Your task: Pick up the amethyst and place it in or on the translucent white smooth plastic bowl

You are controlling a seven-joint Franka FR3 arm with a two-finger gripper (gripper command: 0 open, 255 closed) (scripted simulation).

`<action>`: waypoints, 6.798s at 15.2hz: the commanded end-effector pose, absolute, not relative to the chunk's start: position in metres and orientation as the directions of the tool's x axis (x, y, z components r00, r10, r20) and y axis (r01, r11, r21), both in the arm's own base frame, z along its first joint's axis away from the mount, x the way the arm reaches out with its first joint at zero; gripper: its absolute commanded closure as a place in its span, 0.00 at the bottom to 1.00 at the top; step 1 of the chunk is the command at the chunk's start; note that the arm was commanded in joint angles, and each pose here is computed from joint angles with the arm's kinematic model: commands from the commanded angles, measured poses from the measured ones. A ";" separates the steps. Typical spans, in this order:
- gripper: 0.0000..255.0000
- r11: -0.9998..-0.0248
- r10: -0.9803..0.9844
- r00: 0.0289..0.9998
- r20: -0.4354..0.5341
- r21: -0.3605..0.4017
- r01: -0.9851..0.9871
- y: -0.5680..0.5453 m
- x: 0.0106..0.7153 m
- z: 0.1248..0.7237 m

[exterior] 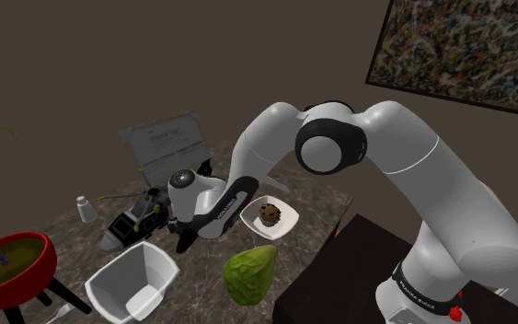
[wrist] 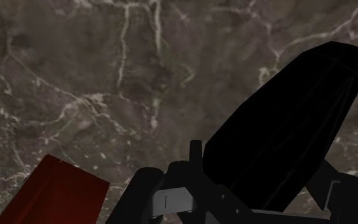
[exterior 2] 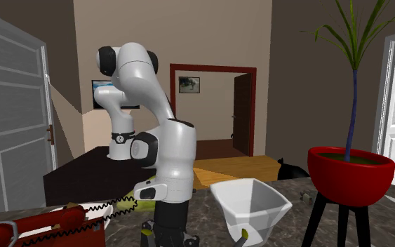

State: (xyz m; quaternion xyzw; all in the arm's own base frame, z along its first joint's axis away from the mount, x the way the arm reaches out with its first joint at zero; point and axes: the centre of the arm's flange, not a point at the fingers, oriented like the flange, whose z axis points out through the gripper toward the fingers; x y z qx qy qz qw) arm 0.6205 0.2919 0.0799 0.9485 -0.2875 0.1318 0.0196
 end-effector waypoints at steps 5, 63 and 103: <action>1.00 -0.834 -0.540 0.800 0.261 -0.039 -0.551 0.292 0.621 0.080; 1.00 -0.834 -0.540 0.800 0.261 -0.039 -0.551 0.491 0.516 0.293; 0.00 -0.834 -0.540 0.800 0.261 -0.039 -0.551 0.514 0.495 0.269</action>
